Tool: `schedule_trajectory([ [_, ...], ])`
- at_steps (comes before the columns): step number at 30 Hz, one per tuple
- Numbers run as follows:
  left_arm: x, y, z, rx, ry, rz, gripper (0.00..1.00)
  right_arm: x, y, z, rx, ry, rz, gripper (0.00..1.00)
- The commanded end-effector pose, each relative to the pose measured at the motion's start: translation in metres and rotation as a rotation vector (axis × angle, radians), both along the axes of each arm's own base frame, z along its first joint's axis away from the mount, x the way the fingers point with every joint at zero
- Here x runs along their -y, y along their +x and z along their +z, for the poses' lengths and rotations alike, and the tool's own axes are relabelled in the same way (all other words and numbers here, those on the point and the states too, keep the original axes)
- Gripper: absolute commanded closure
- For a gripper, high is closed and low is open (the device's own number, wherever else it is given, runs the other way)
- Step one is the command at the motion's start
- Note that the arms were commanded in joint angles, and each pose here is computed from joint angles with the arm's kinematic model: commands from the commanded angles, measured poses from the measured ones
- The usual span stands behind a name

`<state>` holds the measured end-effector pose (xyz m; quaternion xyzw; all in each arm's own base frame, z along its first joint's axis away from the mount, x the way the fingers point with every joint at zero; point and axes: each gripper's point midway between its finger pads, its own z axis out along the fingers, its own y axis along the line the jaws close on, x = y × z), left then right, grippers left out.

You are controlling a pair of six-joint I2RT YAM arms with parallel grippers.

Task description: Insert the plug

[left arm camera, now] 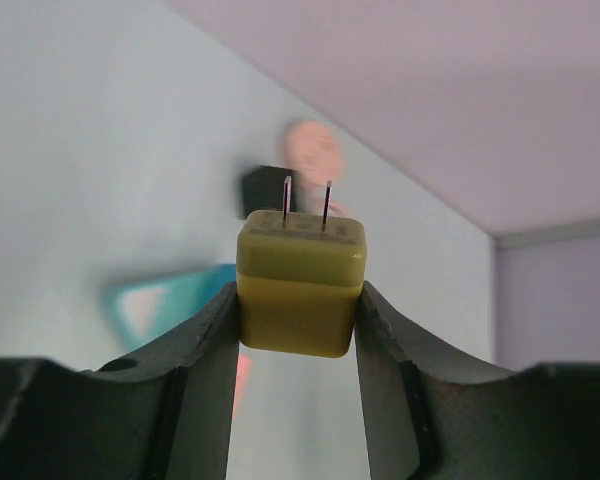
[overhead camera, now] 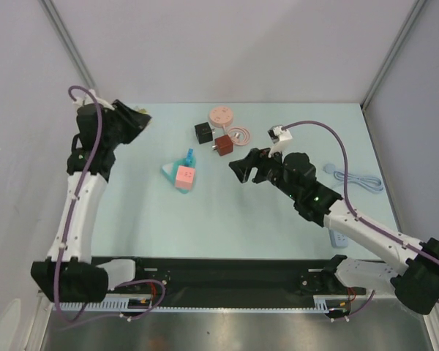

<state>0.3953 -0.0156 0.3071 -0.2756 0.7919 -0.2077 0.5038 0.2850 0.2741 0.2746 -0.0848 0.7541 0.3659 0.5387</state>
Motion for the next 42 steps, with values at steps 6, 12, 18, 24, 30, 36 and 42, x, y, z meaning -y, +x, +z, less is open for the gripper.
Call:
schedule_trajectory([
  [6,0.187,-0.07,0.026,0.098,-0.501,-0.496,1.0,-0.051,0.011,0.06,0.249,0.104,-0.041,0.24],
  [12,0.221,-0.094,0.039,0.1,-0.611,-0.602,1.0,-0.076,-0.016,0.085,0.424,0.177,-0.019,0.24],
  [18,0.222,-0.108,0.039,0.101,-0.702,-0.597,1.0,-0.087,-0.023,0.088,0.55,0.206,-0.052,0.36],
  [24,0.221,-0.116,0.036,0.105,-0.724,-0.585,0.99,-0.103,-0.006,0.078,0.56,0.143,-0.123,0.46],
  [30,0.219,-0.122,0.028,0.091,-0.742,-0.559,1.0,-0.106,-0.003,0.089,0.611,0.148,-0.169,0.55],
  [36,0.221,-0.129,0.02,0.077,-0.756,-0.557,1.0,-0.113,-0.008,0.092,0.65,0.184,-0.134,0.5],
  [42,0.22,-0.129,0.02,0.088,-0.751,-0.552,1.0,-0.106,-0.009,0.093,0.64,0.217,-0.155,0.47],
])
